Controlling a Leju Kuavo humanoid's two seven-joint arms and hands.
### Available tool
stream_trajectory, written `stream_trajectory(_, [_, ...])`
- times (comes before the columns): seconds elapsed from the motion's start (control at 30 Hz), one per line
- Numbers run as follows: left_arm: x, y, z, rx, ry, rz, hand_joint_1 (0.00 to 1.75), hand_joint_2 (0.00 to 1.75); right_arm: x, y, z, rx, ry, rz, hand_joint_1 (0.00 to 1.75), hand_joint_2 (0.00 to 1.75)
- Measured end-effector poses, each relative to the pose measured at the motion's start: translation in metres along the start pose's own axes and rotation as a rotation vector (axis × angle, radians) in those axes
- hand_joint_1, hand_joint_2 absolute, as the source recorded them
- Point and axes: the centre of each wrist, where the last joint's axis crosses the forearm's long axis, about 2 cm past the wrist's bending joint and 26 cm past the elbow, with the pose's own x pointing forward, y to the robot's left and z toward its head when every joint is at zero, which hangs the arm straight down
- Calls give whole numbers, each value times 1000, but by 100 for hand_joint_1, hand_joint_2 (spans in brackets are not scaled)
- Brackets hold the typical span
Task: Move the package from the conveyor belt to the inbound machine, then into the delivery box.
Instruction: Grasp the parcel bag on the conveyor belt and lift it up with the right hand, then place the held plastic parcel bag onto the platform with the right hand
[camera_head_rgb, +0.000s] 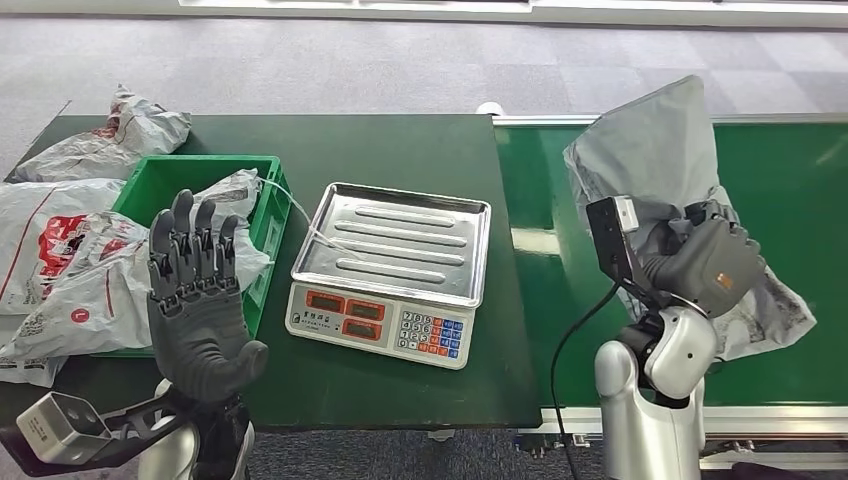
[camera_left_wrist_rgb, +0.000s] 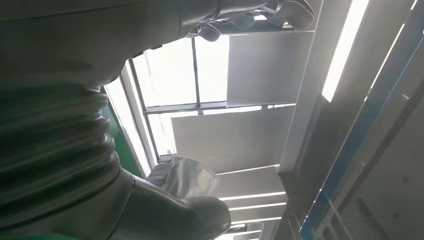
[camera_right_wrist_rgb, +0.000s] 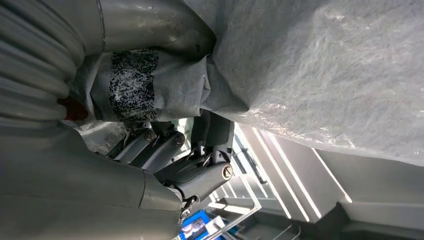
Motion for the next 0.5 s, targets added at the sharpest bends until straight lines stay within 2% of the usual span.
stream_trajectory(0.1, [-1,0,-3,-8,0,3,0,175,10,0,0,32,-57,-21,175,175])
stream_trajectory(0.17, [-3,0,-5,-18,-3,10,0,175,28,9,-2,100,-151,-42,175,175])
stream_trajectory(0.3, [-8,1,-11,-42,-22,27,0,175,91,37,2,253,-392,-105,175,175])
stream_trajectory(0.4, [-12,0,-16,-56,-33,37,0,175,140,53,17,369,-573,-160,175,175])
stream_trajectory(0.5, [-17,-2,-20,-69,-36,51,0,175,176,62,34,456,-706,-185,175,175])
